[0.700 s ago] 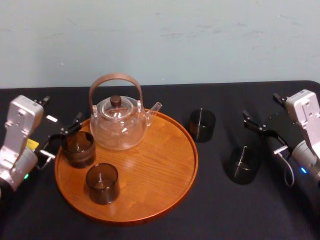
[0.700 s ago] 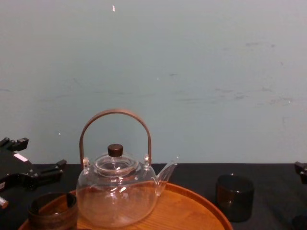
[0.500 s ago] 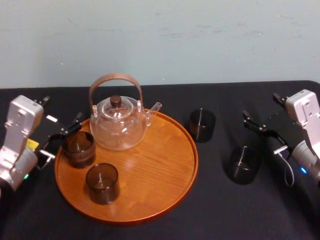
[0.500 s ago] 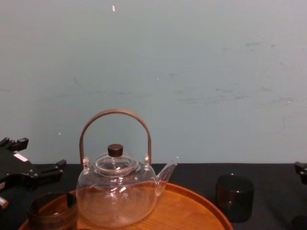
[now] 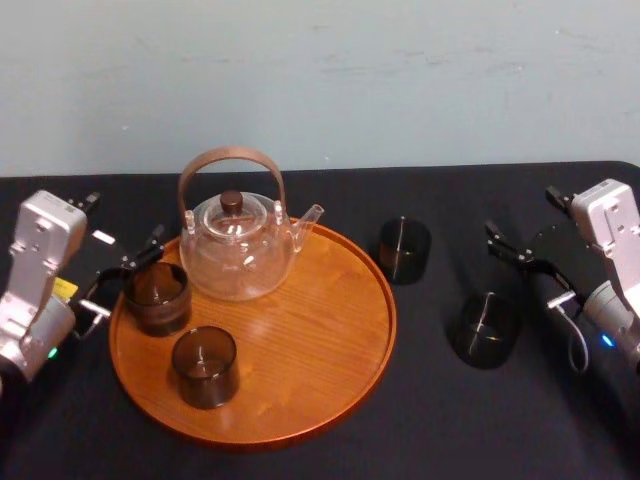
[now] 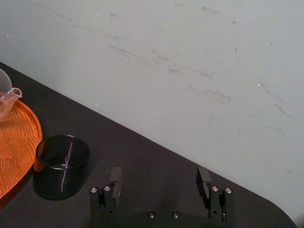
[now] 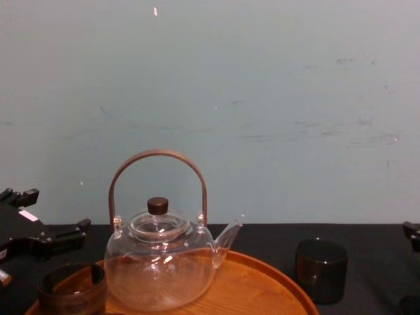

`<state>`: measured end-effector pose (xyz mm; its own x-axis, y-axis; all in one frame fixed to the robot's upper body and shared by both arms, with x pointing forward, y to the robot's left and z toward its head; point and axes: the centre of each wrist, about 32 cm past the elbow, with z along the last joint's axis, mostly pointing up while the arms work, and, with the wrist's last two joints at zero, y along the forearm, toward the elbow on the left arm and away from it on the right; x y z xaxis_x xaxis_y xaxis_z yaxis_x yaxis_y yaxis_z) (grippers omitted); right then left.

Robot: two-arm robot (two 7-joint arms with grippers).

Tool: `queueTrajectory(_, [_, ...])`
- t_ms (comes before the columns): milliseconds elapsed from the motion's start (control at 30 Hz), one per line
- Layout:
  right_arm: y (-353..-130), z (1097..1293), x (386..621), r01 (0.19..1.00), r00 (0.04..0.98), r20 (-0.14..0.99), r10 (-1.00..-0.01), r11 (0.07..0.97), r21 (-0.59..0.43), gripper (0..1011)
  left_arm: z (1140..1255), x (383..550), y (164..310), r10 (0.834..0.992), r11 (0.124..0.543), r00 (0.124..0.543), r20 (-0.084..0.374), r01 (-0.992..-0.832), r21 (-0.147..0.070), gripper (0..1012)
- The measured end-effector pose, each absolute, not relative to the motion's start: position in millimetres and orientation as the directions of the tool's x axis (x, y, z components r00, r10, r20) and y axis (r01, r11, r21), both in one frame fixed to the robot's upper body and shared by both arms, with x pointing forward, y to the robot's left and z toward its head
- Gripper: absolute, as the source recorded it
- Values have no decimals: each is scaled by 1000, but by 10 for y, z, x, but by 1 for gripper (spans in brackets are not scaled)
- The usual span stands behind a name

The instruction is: Pick up the glass from the table and place it on the tray.

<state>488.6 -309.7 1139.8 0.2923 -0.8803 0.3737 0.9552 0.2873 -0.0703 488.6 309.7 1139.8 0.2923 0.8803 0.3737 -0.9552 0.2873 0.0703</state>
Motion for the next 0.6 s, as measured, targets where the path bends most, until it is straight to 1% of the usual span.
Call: queueTrajectory(600, [-3097,11398,4886,955,292,374,-880,287,-70,1002,11398,4886,3097,880,287,292,374,-955,70,1002])
